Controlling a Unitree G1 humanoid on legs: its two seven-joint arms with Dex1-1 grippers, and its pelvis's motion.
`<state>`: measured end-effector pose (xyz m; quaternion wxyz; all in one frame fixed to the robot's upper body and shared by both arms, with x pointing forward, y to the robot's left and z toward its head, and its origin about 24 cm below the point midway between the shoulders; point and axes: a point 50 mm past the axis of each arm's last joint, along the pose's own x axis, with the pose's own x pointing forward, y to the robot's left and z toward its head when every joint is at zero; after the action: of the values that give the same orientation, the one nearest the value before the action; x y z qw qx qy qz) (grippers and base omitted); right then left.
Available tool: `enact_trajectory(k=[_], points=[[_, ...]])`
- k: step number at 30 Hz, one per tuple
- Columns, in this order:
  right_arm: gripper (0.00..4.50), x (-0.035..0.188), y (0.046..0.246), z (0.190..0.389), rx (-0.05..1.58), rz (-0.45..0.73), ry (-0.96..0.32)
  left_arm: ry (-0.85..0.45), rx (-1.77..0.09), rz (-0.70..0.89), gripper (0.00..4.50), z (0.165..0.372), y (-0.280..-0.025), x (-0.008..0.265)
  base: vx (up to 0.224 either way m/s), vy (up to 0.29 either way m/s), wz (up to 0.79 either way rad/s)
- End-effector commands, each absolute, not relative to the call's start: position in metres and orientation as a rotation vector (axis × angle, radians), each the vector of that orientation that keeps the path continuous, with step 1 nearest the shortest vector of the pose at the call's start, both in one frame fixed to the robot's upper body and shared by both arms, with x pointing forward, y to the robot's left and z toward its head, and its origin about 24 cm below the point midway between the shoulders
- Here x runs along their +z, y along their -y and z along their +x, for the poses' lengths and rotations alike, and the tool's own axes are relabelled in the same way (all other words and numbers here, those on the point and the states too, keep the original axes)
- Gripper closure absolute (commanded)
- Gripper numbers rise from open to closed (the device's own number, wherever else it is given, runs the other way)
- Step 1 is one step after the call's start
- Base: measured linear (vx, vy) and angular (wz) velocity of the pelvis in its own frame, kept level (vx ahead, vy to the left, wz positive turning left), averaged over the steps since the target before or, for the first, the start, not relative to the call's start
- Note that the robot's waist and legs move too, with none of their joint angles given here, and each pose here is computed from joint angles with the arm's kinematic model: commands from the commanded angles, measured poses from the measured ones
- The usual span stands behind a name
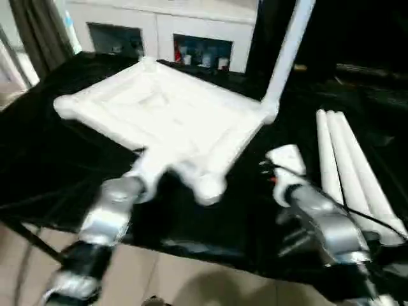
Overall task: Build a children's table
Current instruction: Rotate table base, then pick table leg
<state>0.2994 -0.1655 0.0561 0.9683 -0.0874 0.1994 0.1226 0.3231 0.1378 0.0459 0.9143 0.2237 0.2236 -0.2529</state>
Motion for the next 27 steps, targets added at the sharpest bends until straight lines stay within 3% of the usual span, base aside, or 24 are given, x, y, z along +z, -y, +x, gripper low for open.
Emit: enact_trajectory(k=[1,7,13,17,20,27], points=[[0.64,0.075,0.182,0.299,0.137,-0.137,-0.393,-0.402,-0.566,0.490,2.98,0.328,-0.123,0.055,0.000,0.000,0.00],[0.08,0.103,0.205,0.304,0.015,-0.053,-0.386,-0.356,-0.664,0.531,2.96,0.324,-0.127,0.068,0.000,0.000,0.00],[0.08,0.122,0.220,0.315,-0.041,-0.024,-0.461,-0.360,-0.828,0.574,2.96,0.314,-0.141,0.082,0.000,0.000,0.00],[0.08,0.121,0.225,0.321,-0.024,0.039,-0.571,-0.349,-0.948,0.580,2.96,0.304,-0.143,0.093,0.000,0.000,0.00],[0.08,0.112,0.226,0.320,-0.024,0.004,-0.693,-0.356,-1.018,0.571,2.96,0.296,-0.141,0.096,0.000,0.000,0.00],[0.08,0.104,0.230,0.321,-0.086,-0.006,-0.758,-0.367,-1.107,0.523,2.96,0.285,-0.135,0.099,0.000,0.000,0.00]])
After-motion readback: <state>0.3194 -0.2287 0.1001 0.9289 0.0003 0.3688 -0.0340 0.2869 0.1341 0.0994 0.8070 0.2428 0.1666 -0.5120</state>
